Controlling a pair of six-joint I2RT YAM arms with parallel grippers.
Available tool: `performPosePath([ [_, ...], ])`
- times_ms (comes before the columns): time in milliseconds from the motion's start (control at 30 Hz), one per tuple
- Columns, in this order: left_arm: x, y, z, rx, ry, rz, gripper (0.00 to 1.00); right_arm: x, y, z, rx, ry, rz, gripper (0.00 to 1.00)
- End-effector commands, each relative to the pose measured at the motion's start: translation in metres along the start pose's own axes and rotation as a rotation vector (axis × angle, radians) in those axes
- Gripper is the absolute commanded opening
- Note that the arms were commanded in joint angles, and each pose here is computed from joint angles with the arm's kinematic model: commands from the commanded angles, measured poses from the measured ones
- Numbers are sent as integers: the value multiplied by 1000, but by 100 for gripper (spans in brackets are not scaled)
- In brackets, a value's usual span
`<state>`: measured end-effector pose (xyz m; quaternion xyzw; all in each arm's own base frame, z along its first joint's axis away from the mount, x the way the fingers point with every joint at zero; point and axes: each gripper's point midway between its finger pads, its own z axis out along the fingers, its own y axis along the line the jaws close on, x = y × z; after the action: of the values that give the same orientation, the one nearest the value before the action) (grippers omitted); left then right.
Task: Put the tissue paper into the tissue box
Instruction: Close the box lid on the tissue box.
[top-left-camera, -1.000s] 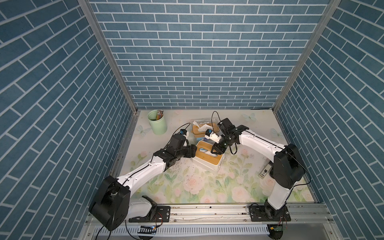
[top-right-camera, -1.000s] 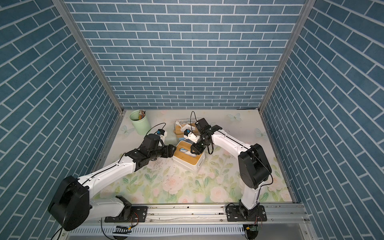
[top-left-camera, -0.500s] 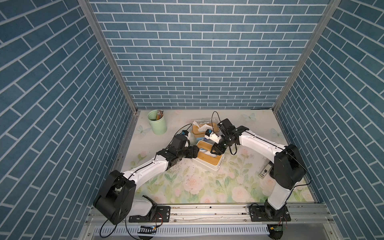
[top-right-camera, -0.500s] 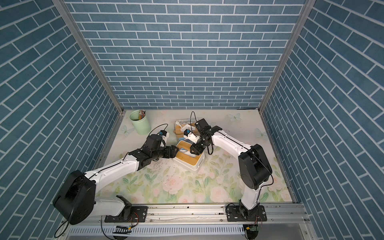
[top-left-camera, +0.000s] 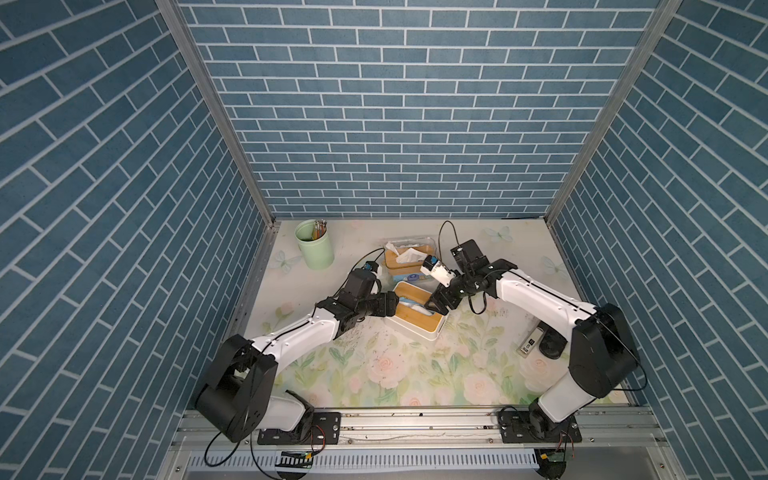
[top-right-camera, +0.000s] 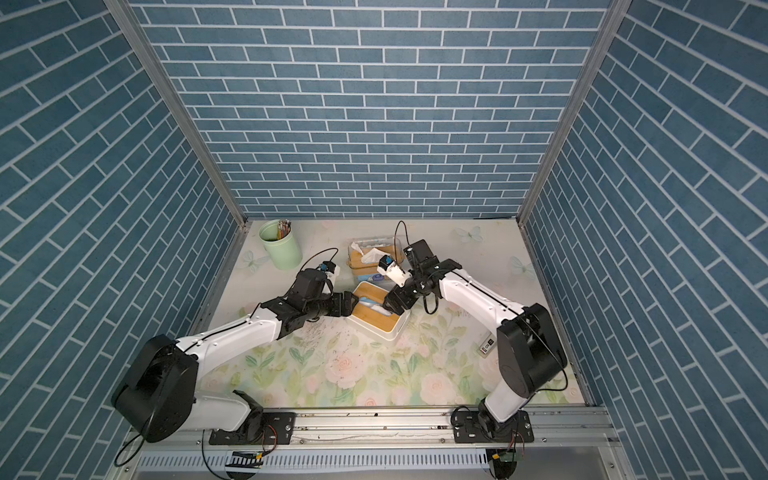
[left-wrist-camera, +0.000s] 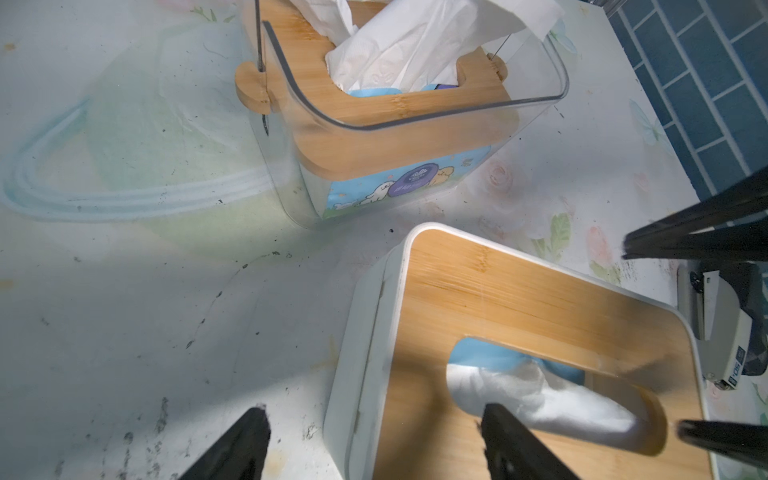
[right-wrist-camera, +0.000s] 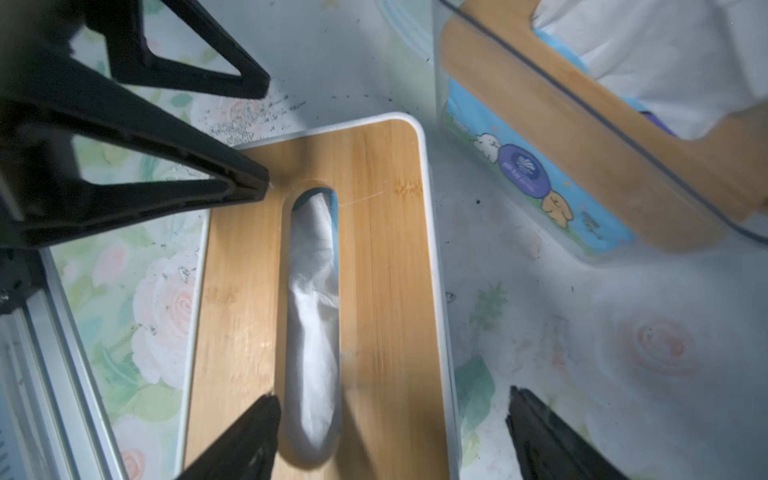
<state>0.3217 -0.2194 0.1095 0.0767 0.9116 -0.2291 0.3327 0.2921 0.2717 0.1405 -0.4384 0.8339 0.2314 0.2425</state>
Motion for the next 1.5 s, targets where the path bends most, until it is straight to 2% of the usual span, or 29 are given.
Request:
performPosePath([
  [0, -13, -3, 2, 19, -16, 8, 85, -5, 6, -23, -25, -122, 100, 90],
  [200, -21, -6, 6, 65, -19, -17, 87, 26, 15, -33, -28, -158, 202, 88],
  [300, -23, -8, 11, 76, -13, -18, 88, 34, 27, -26, -96, -160, 237, 81],
  [500, -24, -13, 21, 101, 14, -21, 88, 32, 52, -10, -206, -172, 264, 74],
  [767, -11, -20, 33, 150, 85, -25, 84, 35, 49, 2, -224, -195, 360, 70],
  [1033, 1, -27, 30, 206, 120, -59, 82, 27, 48, 7, -267, -254, 457, 65],
  [1467, 15, -33, 16, 255, 110, -185, 82, 24, 22, 14, -227, -287, 642, 62],
])
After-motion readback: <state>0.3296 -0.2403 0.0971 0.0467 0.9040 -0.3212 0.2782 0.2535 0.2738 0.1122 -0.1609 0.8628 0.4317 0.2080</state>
